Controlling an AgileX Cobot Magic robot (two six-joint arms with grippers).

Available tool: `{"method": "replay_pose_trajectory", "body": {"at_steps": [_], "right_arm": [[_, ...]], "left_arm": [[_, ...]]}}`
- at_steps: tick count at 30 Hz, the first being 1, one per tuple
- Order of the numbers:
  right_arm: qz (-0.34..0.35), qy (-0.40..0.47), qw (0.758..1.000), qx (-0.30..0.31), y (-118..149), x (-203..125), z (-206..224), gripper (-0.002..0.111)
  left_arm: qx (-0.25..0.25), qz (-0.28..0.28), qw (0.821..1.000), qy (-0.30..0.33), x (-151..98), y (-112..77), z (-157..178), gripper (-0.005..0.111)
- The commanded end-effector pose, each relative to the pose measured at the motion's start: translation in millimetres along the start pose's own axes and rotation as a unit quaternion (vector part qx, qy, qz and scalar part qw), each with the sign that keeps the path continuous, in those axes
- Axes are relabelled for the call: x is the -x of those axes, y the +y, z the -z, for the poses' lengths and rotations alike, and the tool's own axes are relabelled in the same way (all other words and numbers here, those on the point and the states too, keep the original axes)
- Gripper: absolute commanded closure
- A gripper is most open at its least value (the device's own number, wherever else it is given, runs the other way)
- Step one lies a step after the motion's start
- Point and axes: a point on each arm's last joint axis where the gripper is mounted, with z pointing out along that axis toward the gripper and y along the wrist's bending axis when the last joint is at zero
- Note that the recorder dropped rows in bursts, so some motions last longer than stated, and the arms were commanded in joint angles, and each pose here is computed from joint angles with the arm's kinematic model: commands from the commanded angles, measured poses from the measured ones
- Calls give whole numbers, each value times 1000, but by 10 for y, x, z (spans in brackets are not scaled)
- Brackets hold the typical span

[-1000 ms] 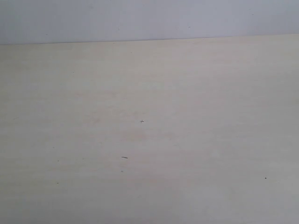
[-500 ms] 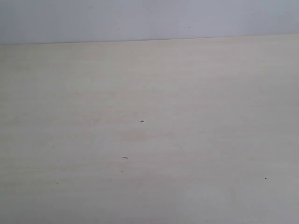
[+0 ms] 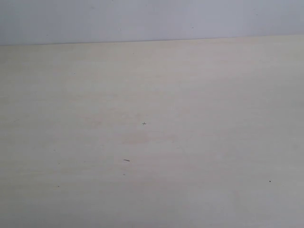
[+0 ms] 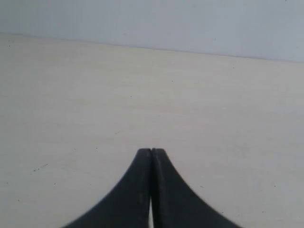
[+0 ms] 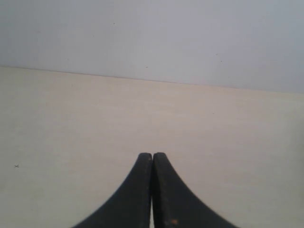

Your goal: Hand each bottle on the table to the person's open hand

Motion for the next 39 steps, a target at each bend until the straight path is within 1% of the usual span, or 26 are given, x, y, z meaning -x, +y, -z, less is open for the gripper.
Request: {"method": "replay_pose_trajectory", "body": {"at_steps": [1, 37, 39], "right_arm": [[-2, -2, 1000, -3, -5, -12, -4, 108], [-2, -2, 1000, -3, -5, -12, -4, 108], [-19, -5, 1000, -5, -7, -16, -4, 108]], "left_arm": [[-1, 7, 1000, -9, 4, -3, 0, 107], [-1, 7, 1000, -9, 4, -3, 0, 107], [-1, 7, 1000, -9, 4, -3, 0, 107]]}}
